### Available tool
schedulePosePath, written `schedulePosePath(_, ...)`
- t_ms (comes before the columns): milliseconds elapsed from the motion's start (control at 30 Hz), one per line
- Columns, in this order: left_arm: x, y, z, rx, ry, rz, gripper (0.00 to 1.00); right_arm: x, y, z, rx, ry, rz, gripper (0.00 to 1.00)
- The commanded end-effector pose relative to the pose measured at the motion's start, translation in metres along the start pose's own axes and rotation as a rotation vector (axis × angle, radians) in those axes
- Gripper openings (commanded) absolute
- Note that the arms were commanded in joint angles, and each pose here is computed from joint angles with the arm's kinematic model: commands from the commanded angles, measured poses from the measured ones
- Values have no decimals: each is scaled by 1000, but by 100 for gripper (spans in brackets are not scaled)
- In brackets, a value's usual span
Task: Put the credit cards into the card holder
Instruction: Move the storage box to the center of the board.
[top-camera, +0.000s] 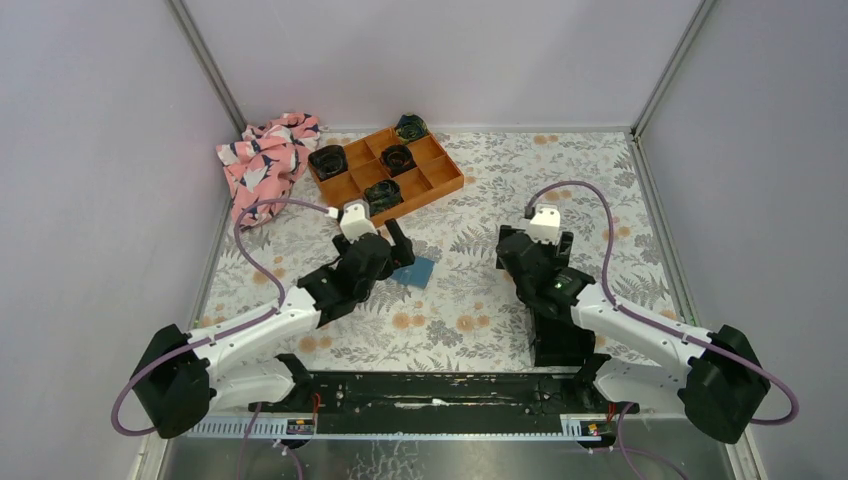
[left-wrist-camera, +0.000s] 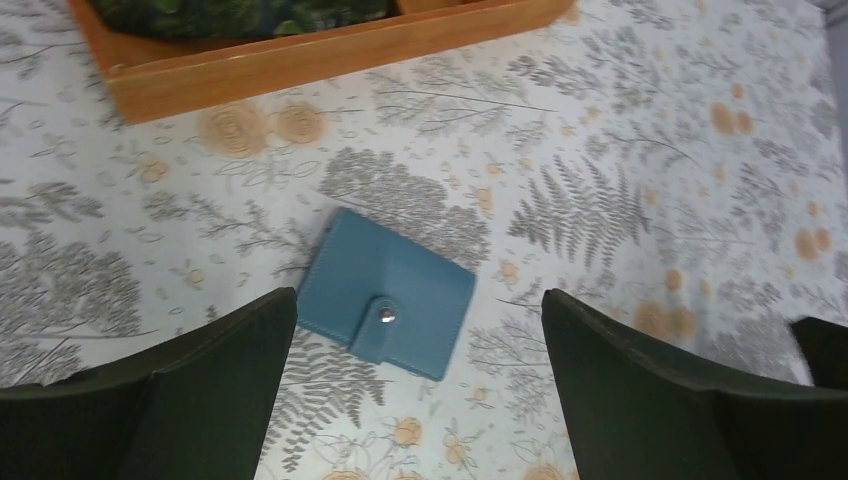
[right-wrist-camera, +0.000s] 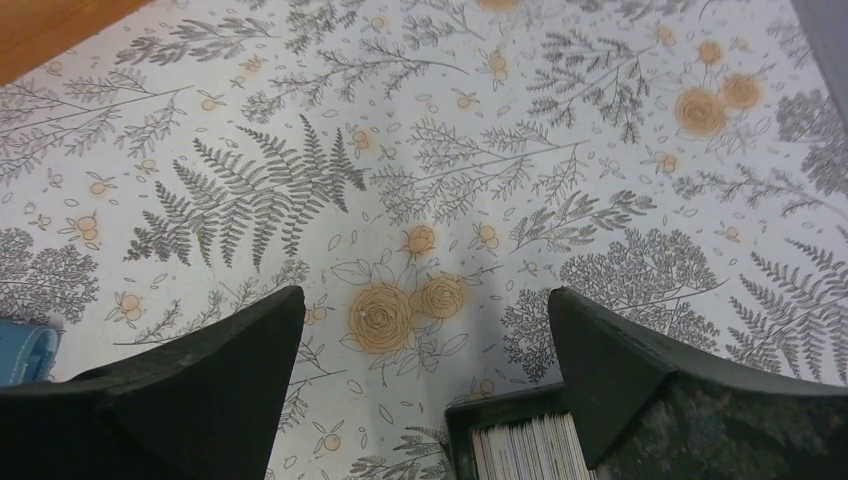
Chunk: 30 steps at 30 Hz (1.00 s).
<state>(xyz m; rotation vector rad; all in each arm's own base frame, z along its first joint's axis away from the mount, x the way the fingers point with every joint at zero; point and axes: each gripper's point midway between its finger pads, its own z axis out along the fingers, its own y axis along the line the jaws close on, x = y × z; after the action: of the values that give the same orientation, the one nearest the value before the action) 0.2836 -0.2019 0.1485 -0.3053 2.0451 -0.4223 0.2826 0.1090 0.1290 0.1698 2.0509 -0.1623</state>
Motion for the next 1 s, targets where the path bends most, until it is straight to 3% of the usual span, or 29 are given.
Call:
schedulePosePath(0,6,36,2,-141,-60,-15,100,-38,1,-14,89,-119,-30,99)
schedulePosePath(233,21,42,12,-154,-41,-2,100,-41,30,-20,-36,-112,1,100)
schedulePosePath(367,28,43,19,-164,-23,14,99,-29,37,-21,-80,-57,-21,93)
schedulePosePath(667,49,55,34,-169,37,-15,92,24,10,-27,-19,112,-21,83)
schedulePosePath(967,54,57,39,-168,51,-22,89,46,-2,-34,-1,186,6,71)
